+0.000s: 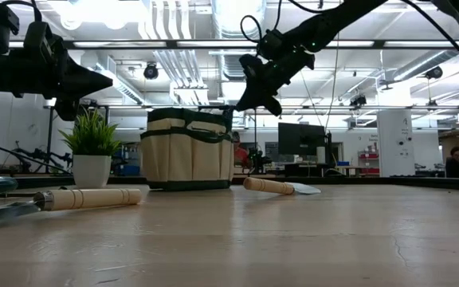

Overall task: Pick & Place Garden tools in Gardening bag
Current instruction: Put the right green shear scissor into the green gardening bag

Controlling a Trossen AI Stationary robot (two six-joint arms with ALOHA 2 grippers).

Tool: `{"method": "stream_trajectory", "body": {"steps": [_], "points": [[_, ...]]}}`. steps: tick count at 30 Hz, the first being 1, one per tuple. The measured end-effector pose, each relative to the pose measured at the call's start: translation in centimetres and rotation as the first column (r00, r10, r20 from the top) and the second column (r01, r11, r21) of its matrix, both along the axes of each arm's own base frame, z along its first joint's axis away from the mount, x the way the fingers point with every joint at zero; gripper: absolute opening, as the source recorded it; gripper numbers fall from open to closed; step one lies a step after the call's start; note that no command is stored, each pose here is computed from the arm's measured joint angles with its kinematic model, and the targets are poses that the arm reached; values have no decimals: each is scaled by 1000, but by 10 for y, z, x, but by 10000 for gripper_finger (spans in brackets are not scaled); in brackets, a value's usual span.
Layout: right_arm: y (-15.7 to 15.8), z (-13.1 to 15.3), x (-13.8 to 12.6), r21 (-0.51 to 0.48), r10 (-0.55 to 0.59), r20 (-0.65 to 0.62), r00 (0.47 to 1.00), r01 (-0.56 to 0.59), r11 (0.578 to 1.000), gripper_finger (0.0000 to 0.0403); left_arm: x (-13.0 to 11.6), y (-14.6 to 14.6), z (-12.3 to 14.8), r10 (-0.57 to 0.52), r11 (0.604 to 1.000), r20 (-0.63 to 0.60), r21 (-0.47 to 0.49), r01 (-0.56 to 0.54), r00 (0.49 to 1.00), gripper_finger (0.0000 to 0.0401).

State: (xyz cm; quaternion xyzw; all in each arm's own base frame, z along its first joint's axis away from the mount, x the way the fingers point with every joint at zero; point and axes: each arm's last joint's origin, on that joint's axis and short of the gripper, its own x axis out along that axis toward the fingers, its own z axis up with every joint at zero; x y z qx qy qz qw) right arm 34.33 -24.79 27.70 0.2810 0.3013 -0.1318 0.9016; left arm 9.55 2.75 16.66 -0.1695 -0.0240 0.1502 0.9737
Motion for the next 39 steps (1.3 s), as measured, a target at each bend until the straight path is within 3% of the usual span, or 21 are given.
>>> {"method": "stream_trajectory", "body": {"steps": [5, 10, 12, 16, 22, 26, 28, 36, 39], "points": [[-3, -1, -1, -56, -125, -49, 991, 122, 991, 8, 0, 0, 0, 1, 1000, 0, 0, -1, 1000, 5], [0, -4, 7, 77, 118, 97, 988, -126, 989, 8, 0, 0, 0, 0, 1000, 0, 0, 0, 1000, 5], [3, -7, 9, 63, 71, 51, 996, -74, 995, 8, 0, 0, 0, 0, 1000, 0, 0, 0, 1000, 5], [4, -8, 10, -68, -88, -55, 995, 84, 994, 8, 0, 0, 0, 0, 1000, 0, 0, 0, 1000, 5], [18, 22, 10, -189, -1, 39, 999, 9, 982, 8, 0, 0, 0, 0, 1000, 0, 0, 0, 1000, 5], [19, 33, 3, -341, -183, -21, 983, 165, 926, 8, 0, 0, 0, 1, 1000, 0, 0, -1, 1000, 5], [15, 32, 0, -370, -228, -38, 973, 199, 908, 8, 0, 0, 0, 0, 1000, 0, 0, 0, 1000, 5], [3, -10, 12, -196, -122, -93, 988, 102, 975, 8, 0, 0, 0, 0, 1000, 0, 0, 0, 1000, 5], [4, -17, 16, -87, 78, -19, 997, -80, 993, 8, 0, 0, 0, 1, 1000, 0, 0, -1, 1000, 5]]}}
